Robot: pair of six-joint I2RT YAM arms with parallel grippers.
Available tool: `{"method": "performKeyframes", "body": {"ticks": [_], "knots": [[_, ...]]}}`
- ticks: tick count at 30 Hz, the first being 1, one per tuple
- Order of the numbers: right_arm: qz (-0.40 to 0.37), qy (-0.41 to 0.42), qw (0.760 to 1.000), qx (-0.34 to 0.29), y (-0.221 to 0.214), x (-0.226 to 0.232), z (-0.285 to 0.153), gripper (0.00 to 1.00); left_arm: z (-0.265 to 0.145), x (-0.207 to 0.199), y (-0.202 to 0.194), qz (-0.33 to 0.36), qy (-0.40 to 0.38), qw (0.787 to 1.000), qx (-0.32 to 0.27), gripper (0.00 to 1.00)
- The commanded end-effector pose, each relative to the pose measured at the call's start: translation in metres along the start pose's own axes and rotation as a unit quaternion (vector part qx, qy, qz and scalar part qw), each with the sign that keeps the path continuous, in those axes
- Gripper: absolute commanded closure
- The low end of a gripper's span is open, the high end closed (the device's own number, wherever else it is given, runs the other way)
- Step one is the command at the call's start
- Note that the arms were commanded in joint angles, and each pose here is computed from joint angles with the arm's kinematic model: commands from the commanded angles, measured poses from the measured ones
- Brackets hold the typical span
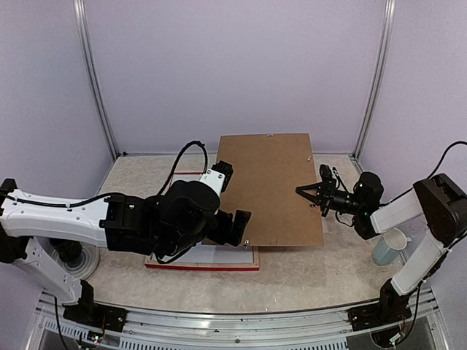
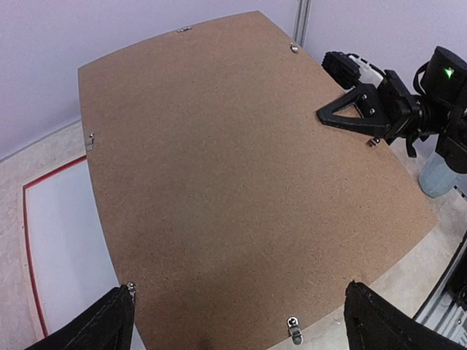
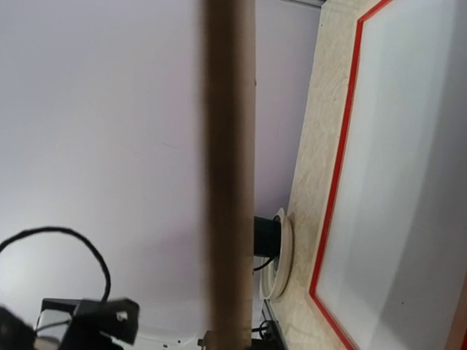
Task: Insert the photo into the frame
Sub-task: Adjust the backboard.
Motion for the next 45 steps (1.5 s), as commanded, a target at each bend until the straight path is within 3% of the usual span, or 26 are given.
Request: {"method": "performKeyframes", "body": {"ticks": [1, 9, 21, 45], "knots": [[-0.044, 0.035, 0.998, -0.007, 0.002, 0.022, 0.003, 1.0, 0.01, -0.014, -0.017, 0.078, 0.027, 0.996, 0.028, 0.01], [-0.04, 0.033, 0.999, -0.004, 0.002, 0.022, 0.005, 1.0, 0.025, -0.034, -0.049, 0.127, 0.022, 0.989, 0.073, 0.01], [-0.04, 0.032, 0.999, -0.003, 0.006, 0.024, 0.007, 1.0, 0.029, -0.025, -0.076, 0.155, 0.034, 0.98, 0.117, 0.01], [-0.045, 0.033, 0.998, 0.0, 0.004, 0.029, 0.006, 1.0, 0.046, 0.022, -0.084, 0.106, 0.091, 0.983, 0.121, 0.01]]}}
Point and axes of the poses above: each gripper's point midway between its finger pads, its own z axis out along the fingers, its own x axis along the line the jaws close on, y = z × x, the point moved 2 cm from there along -z, back along the fingers, and after that the axes turned 2 degrees about -z, right-handed, at the moved point
